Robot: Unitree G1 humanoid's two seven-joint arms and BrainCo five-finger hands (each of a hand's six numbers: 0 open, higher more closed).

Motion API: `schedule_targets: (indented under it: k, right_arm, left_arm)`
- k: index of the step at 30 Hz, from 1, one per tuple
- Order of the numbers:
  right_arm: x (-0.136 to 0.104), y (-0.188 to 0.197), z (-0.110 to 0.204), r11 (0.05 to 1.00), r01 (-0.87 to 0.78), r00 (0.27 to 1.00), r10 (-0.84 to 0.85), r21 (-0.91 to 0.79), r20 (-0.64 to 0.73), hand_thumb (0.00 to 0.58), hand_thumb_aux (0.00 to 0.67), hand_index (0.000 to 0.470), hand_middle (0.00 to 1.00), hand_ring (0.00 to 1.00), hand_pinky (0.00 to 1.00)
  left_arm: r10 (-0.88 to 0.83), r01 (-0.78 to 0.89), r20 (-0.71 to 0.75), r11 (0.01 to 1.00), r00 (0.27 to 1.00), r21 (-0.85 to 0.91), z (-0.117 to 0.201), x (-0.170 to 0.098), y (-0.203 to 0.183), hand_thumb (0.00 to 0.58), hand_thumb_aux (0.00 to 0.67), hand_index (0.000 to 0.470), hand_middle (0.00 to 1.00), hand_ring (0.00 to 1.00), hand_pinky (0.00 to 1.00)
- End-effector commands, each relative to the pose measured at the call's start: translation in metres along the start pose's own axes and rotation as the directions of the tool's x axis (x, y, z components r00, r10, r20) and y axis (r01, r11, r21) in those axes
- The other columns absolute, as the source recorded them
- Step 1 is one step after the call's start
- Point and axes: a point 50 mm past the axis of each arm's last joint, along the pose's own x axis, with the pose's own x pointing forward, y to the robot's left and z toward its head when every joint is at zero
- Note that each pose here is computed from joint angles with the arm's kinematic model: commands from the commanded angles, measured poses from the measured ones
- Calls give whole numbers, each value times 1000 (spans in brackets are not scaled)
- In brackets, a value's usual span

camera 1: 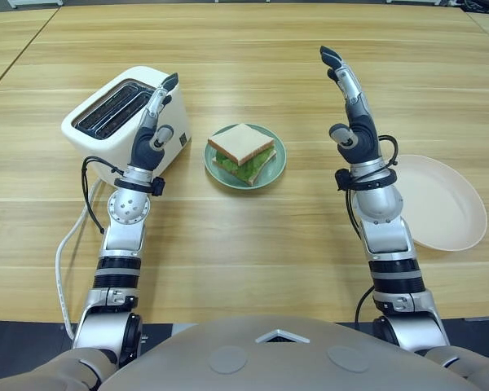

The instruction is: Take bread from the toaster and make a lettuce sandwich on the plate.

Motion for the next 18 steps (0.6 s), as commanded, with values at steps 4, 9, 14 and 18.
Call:
schedule_targets:
  k: [4,9,14,18]
  right_arm:
    - [-1,5,-5,999,-46,999,46,-4,-22,0,0,0,0,0,0]
    - [1,8,-5,998,-58,998,58,-5,-13,0,0,0,0,0,0]
    - [2,9,-4,998,-64,998,64,-9,-8,0,0,0,0,0,0]
    - [0,6,-4,998,-64,998,64,-9,-17,0,0,0,0,0,0]
  left_arm:
    - [-33,34,-29,999,999,41,-4,-2,-2,0,0,0,0,0,0]
    - [-48,49,-23,998,999,48,-6,0,-4,0,0,0,0,0,0]
    - [-29,30,-41,999,999,41,-8,-3,-1,0,0,0,0,0,0]
    - [-40,42,-40,998,998,39,-6,-2,-4,0,0,0,0,0,0]
